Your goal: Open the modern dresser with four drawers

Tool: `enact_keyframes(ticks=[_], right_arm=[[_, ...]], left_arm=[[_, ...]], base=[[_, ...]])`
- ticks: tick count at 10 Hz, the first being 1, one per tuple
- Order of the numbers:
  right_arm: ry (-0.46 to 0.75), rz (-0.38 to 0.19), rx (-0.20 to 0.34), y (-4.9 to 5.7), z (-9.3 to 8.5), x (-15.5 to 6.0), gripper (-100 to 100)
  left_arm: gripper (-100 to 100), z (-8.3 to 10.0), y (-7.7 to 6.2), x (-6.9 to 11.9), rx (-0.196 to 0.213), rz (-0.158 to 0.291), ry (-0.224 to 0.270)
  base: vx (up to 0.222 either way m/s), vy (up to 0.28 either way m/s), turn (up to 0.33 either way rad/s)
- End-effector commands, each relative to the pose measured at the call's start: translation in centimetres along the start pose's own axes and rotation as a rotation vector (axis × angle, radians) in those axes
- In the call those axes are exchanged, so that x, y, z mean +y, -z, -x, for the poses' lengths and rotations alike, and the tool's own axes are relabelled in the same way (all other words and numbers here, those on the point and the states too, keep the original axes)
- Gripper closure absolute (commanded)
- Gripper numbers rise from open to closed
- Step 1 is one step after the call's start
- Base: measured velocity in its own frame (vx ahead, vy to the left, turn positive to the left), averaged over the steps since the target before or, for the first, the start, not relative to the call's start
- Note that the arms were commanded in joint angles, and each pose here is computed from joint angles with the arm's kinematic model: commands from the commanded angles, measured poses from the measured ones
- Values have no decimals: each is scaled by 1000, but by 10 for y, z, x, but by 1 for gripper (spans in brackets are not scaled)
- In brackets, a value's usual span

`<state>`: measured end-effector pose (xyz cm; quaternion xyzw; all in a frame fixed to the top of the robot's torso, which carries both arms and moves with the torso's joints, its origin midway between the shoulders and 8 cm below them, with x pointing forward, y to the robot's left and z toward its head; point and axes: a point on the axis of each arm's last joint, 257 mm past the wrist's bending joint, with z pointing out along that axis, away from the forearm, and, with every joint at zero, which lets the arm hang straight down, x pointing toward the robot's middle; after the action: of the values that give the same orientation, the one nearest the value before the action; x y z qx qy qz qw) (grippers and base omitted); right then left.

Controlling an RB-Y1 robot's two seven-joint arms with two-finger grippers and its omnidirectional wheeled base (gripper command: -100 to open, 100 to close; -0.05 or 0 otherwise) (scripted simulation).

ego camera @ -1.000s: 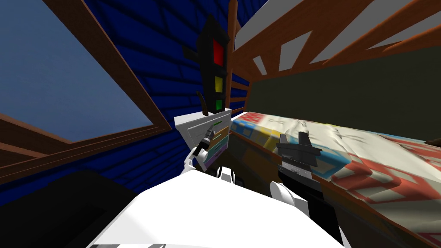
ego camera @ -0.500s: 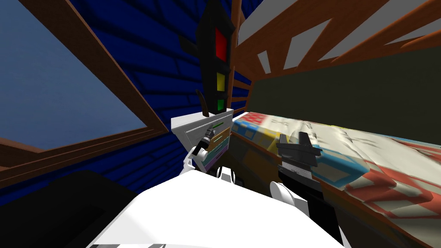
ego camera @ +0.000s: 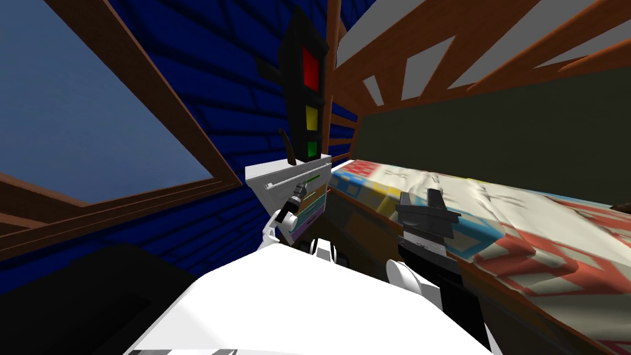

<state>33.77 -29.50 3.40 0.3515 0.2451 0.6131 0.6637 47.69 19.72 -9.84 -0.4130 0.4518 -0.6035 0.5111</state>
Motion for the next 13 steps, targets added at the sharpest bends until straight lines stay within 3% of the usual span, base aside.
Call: enact_keyframes(ticks=[1, 4, 5, 13], right_arm=[[0, 0, 0, 0, 0, 0, 0], [0, 0, 0, 0, 0, 0, 0], [0, 0, 0, 0, 0, 0, 0], [1, 0, 0, 0, 0, 0, 0]], left_arm=[[100, -1, 0, -1, 0, 2, 1], [100, -6, 3, -1, 3, 6, 4], [-100, -5, 6, -10, 1, 12, 4], [-100, -9, 18, -58, 8, 10, 10]], base=[[-58, -73, -5], [-90, -182, 16], [-39, -83, 20], [40, 9, 12]])
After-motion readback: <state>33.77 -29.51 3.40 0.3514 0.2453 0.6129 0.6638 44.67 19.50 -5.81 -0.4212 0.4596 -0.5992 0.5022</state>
